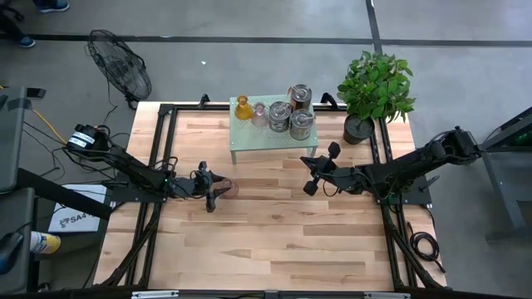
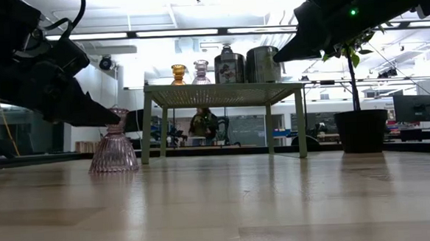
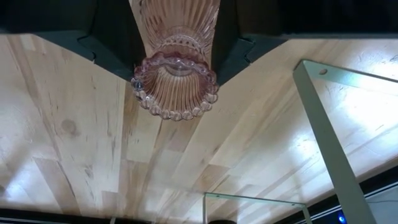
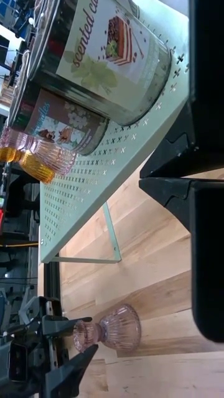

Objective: Pick & Place candle stick holders
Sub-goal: Put the purple candle holder on the shelf

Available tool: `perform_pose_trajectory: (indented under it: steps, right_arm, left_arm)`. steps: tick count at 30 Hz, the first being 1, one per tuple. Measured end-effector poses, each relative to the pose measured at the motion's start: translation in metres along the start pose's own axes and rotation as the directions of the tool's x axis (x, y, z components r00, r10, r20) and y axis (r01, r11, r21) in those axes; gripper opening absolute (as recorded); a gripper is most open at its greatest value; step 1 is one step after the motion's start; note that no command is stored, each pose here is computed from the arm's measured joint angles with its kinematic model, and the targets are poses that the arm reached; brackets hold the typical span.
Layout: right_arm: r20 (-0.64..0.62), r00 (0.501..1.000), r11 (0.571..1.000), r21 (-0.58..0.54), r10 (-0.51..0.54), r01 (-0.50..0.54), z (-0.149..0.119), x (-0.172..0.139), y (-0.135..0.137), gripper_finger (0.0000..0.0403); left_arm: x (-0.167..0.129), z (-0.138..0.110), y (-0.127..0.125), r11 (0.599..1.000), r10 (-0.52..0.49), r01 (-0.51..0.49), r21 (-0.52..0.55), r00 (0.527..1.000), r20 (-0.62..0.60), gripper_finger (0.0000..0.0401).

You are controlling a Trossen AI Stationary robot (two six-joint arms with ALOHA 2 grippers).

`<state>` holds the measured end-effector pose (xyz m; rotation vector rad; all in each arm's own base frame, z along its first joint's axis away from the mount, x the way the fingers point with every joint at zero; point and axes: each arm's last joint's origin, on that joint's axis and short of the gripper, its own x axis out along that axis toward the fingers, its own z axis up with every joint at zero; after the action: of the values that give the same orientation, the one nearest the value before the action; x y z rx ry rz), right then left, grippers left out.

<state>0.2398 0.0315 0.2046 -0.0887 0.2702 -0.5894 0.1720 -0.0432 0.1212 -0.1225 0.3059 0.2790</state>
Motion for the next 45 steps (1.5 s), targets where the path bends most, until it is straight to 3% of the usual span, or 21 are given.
perform_pose_trajectory:
  steps: [17, 45]
  right_arm:
    - [-0.002, 1.0, 1.0, 0.0, 0.026, -0.026, 0.0, 0.0, 0.001, 0.0]
    - [-0.002, 1.0, 1.0, 0.0, 0.027, -0.027, 0.0, 0.0, 0.001, 0.0]
  left_arm:
    - [0.0, 0.001, 0.0, 1.0, -0.001, 0.001, -0.003, 1.0, 0.006, 0.0149]
    - [-0.002, 0.033, -0.008, 0.998, -0.026, 0.038, -0.041, 0.964, 0.264, 0.0148]
